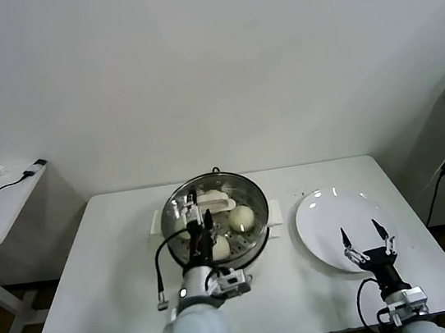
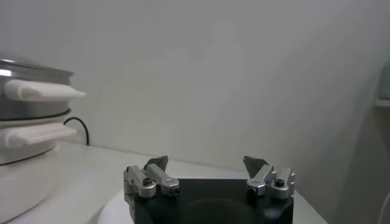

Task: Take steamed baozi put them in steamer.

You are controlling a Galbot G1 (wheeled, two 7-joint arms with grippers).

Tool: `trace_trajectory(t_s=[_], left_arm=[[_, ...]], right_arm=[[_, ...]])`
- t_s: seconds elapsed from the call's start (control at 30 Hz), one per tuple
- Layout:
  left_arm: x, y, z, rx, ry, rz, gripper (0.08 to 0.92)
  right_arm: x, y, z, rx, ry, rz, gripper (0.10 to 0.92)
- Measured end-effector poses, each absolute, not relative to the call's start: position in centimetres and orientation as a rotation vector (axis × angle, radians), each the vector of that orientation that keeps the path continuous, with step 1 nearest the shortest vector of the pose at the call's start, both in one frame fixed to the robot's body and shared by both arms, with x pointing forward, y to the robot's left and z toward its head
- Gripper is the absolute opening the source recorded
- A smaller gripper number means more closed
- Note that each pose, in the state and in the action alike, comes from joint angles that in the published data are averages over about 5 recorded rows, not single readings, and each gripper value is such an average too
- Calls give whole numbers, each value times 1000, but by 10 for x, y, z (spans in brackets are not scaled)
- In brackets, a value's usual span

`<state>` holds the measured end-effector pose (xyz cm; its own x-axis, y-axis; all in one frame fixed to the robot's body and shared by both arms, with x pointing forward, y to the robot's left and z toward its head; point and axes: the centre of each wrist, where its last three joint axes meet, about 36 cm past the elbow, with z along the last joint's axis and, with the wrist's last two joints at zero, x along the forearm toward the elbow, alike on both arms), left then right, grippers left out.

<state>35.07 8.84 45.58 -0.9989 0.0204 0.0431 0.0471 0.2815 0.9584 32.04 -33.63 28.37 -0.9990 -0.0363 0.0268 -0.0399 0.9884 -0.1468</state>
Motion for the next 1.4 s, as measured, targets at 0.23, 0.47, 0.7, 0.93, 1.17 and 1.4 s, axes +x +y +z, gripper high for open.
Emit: trace_trajectory(t_s=[0.23, 0.47, 0.7, 0.93, 1.17, 1.4], left_arm=[[349, 141, 467, -126, -2816, -1493, 823], [344, 224, 446, -95, -3001, -996, 823], [337, 282, 411, -68, -3099, -481, 823], [327, 317, 369, -13, -3103, -213, 823], [314, 334, 342, 44, -3090, -116, 823], [305, 342, 327, 73, -3089, -75, 823]], right_arm=[[317, -336, 286, 46, -3132, 207, 823], [313, -331, 283, 27, -3140, 180, 823], [313, -326, 279, -12, -3152, 135, 823], [314, -322, 275, -56, -3155, 82, 823], [314, -318, 273, -66, -3152, 39, 823], [312, -315, 271, -67, -3142, 12, 823]])
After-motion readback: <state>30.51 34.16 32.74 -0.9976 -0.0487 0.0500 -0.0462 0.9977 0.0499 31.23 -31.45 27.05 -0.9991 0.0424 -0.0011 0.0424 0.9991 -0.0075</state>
